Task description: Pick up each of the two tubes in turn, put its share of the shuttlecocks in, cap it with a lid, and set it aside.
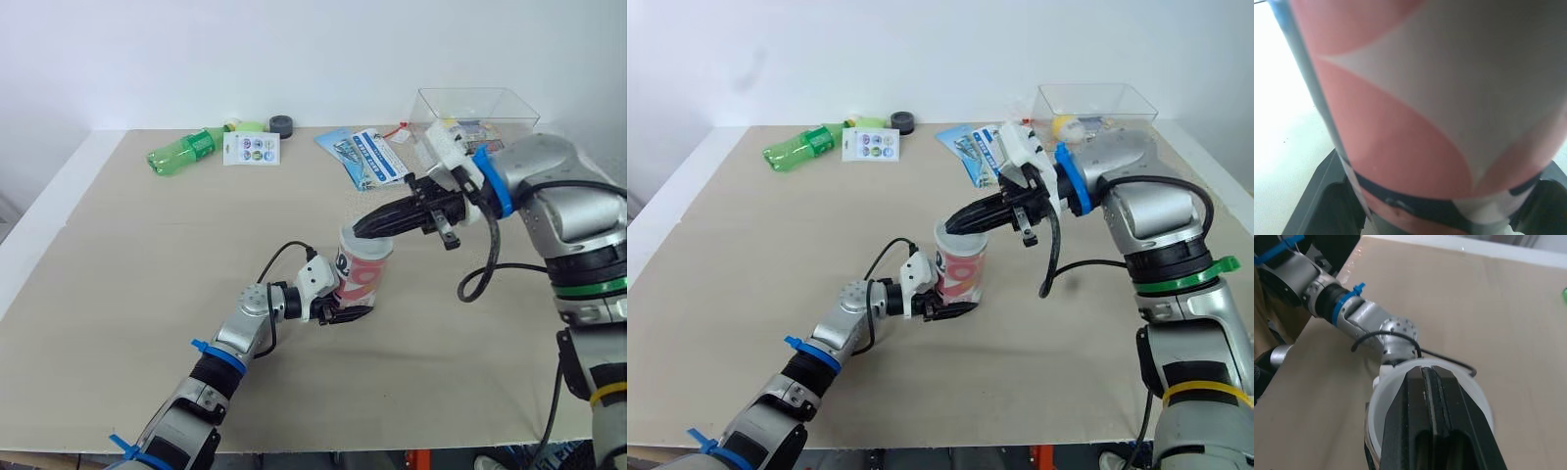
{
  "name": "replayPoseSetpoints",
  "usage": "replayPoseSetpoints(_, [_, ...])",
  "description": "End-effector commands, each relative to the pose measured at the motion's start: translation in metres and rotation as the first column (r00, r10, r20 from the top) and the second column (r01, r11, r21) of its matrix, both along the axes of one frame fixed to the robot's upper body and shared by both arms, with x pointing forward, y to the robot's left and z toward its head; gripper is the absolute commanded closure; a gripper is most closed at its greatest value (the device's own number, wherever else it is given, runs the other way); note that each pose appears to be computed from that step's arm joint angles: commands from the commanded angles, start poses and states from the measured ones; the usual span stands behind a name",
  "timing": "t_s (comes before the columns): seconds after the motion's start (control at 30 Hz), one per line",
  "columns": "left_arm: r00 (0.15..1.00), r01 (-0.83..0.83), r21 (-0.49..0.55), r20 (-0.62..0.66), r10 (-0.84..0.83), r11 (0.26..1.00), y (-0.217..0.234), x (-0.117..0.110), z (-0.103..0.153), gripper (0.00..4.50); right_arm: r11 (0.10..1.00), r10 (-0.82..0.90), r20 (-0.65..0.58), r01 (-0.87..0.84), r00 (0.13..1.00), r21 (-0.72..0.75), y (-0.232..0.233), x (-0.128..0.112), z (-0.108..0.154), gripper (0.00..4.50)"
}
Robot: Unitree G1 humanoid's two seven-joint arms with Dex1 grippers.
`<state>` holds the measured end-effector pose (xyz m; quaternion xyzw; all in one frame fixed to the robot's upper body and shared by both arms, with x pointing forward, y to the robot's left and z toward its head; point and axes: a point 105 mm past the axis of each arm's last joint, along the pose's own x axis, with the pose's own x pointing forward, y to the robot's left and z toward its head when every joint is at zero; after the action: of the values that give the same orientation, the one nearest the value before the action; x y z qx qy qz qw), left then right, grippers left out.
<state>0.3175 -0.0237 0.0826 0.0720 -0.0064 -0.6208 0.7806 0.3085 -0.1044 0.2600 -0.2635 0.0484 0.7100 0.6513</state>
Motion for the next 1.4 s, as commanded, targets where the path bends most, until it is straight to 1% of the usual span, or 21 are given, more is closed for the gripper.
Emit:
replayPoseSetpoints(0.03, [0.993,-0.025,0.065,-0.116,0.032,0.998,0.010,-0.005,-0.033,1.53,1.000,-0.003,0.044,0.003,0.999,-0.013,0.000,0.003,0.000,4.43])
replayPoseSetpoints(0.17, [0.993,-0.029,0.063,-0.116,0.036,0.998,0.010,-0.005,-0.033,1.53,0.997,-0.007,0.064,0.012,0.998,-0.079,-0.004,0.009,-0.011,4.43])
replayPoseSetpoints(0.3, [0.992,-0.035,0.064,-0.117,0.042,0.997,0.012,-0.006,-0.034,1.53,0.992,-0.007,0.066,0.015,0.998,-0.128,-0.008,0.012,-0.018,4.43])
replayPoseSetpoints(0.53, [0.991,-0.038,0.067,-0.125,0.046,0.997,0.013,-0.006,-0.035,1.53,0.980,0.017,0.069,-0.003,0.997,-0.201,-0.012,0.009,-0.028,4.43])
replayPoseSetpoints(0.73, [0.990,-0.040,0.067,-0.129,0.048,0.997,0.013,-0.006,-0.036,1.53,0.977,0.043,0.072,-0.026,0.996,-0.213,-0.009,0.006,-0.030,4.43])
replayPoseSetpoints(0.97, [0.991,-0.040,0.064,-0.128,0.048,0.997,0.012,-0.006,-0.036,1.53,0.980,0.094,0.058,-0.082,0.994,-0.182,0.005,0.000,-0.030,4.43])
replayPoseSetpoints(1.07, [0.991,-0.040,0.061,-0.127,0.048,0.997,0.012,-0.007,-0.035,1.53,0.985,0.088,0.037,-0.082,0.995,-0.154,0.014,-0.001,-0.031,4.43])
replayPoseSetpoints(1.13, [0.991,-0.041,0.059,-0.127,0.048,0.997,0.012,-0.007,-0.035,1.53,0.987,0.073,0.018,-0.070,0.997,-0.141,0.020,0.001,-0.032,4.43])
replayPoseSetpoints(1.4, [0.993,-0.041,0.054,-0.113,0.047,0.998,0.011,-0.006,-0.033,1.53,0.980,0.012,0.013,-0.009,1.000,-0.201,0.022,0.013,-0.048,4.43])
